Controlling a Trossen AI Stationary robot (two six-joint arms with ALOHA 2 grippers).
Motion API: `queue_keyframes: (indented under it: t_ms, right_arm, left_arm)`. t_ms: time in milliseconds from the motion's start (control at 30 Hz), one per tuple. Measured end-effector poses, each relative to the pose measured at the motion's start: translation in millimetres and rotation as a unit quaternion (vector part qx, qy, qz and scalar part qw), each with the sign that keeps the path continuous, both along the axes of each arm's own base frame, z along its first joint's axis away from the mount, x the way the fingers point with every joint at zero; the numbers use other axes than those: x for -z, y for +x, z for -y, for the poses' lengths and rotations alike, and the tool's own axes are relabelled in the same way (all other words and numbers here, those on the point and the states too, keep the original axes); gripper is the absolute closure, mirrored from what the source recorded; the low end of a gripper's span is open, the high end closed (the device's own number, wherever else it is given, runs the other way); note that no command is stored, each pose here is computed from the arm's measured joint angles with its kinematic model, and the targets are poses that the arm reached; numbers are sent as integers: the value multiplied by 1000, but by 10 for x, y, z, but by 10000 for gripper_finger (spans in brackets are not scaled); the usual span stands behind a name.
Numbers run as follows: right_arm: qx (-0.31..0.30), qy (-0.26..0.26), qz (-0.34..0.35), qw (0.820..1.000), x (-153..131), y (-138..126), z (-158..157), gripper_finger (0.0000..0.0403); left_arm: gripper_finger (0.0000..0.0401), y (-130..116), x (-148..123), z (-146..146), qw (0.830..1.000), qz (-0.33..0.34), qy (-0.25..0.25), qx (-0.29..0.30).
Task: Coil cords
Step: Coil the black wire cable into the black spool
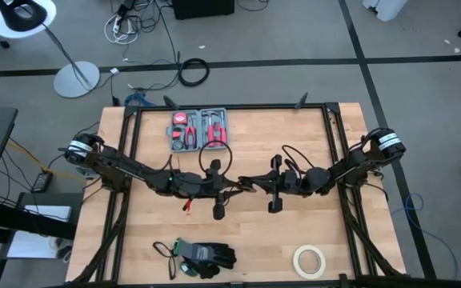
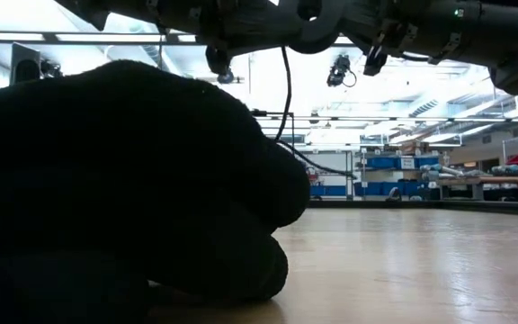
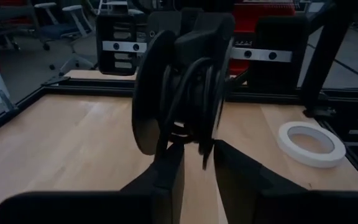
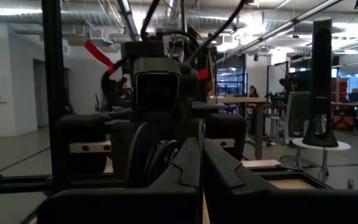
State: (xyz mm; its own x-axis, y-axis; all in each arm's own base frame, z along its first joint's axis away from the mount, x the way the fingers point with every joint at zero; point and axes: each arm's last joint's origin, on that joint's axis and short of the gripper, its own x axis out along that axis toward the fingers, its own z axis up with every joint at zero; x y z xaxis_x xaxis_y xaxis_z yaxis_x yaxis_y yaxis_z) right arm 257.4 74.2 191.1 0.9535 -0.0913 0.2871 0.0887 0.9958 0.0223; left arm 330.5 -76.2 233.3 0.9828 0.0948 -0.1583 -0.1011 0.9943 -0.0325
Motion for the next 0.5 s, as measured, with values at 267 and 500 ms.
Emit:
queue_keyframes:
  t_ms: [267,500]
  right_arm:
    - [11,8,-19,1000,34,10,9,377]
    - [5,34,-29,999,62,16,5,331]
  left_arm:
    - [392,6,-7,-19,1000,7,-24,-13]
    - [398,2,17,-25,1000,-4,-25,-19]
